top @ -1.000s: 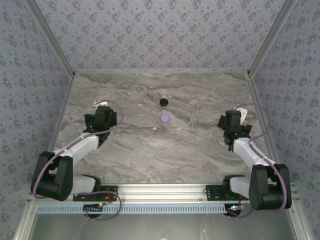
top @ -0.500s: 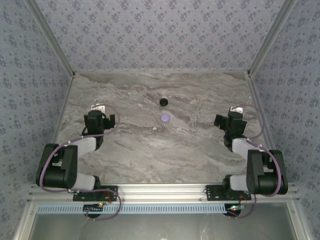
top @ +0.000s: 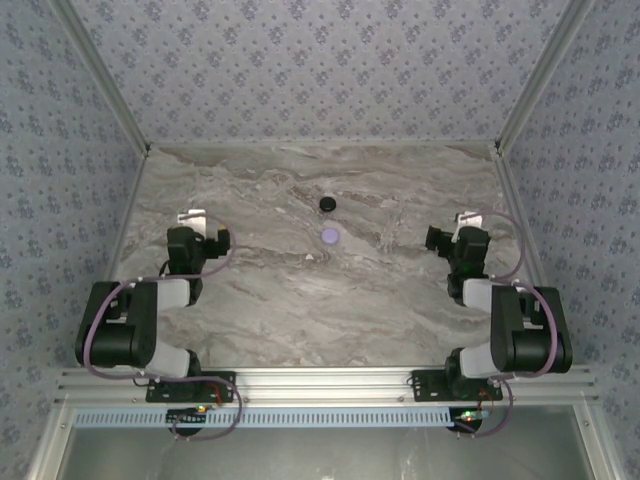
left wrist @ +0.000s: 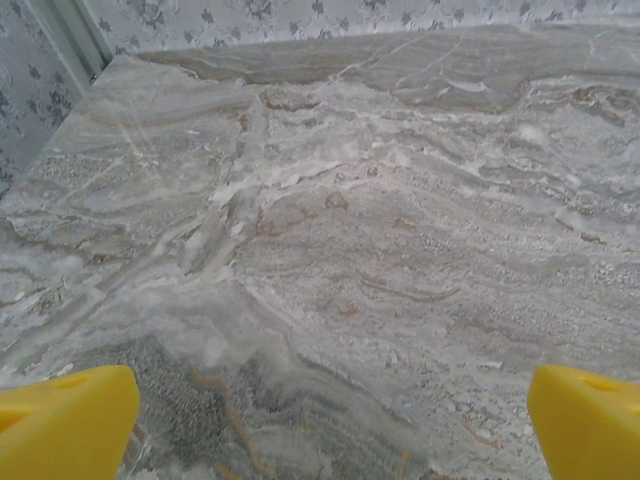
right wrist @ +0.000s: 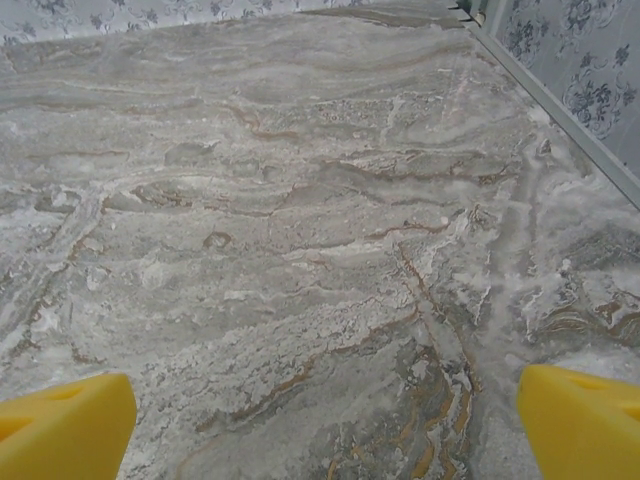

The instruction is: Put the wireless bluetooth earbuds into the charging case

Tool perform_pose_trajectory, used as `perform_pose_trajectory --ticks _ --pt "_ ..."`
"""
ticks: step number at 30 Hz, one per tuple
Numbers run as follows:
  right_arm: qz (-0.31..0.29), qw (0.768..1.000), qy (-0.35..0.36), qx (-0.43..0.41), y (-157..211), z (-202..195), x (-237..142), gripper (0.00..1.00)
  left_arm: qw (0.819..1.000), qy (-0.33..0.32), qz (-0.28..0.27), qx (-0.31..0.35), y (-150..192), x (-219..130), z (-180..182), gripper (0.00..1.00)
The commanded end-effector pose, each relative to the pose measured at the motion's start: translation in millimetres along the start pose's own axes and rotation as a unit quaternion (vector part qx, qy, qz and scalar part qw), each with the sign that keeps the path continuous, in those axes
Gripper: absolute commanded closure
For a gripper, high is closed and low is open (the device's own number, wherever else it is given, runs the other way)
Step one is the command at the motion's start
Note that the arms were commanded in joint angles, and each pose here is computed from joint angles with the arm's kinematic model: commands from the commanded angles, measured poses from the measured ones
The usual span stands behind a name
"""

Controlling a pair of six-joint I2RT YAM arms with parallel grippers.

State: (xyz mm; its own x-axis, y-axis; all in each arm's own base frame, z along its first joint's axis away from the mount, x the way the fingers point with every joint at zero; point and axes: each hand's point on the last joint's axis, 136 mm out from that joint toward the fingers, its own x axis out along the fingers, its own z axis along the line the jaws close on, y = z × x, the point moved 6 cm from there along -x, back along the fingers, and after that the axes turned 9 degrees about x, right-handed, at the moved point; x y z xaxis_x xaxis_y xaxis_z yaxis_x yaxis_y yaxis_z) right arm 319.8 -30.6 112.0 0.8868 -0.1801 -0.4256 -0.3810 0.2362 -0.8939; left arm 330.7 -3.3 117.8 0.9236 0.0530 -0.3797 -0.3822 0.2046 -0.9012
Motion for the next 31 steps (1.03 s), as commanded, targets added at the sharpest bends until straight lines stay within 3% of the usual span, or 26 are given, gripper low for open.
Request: perform_pose_trajectory --ticks 1,8,31 --pt "-0.03 0.999 -0.014 -0.008 -3.2 1.9 2.0 0.0 1.0 0.016 -0.023 -0.001 -0.5 3.1 -2.1 0.01" --pt "-0.01 0.998 -0.034 -0.044 4.7 15.6 11.6 0.0 0.999 -0.009 0.004 -0.039 4.4 13.5 12.7 0.01" --pt "0.002 0.997 -0.064 -0.044 4.5 18.1 13.0 0.0 0.999 -0.008 0.004 -0.039 4.3 13.4 12.5 0.01"
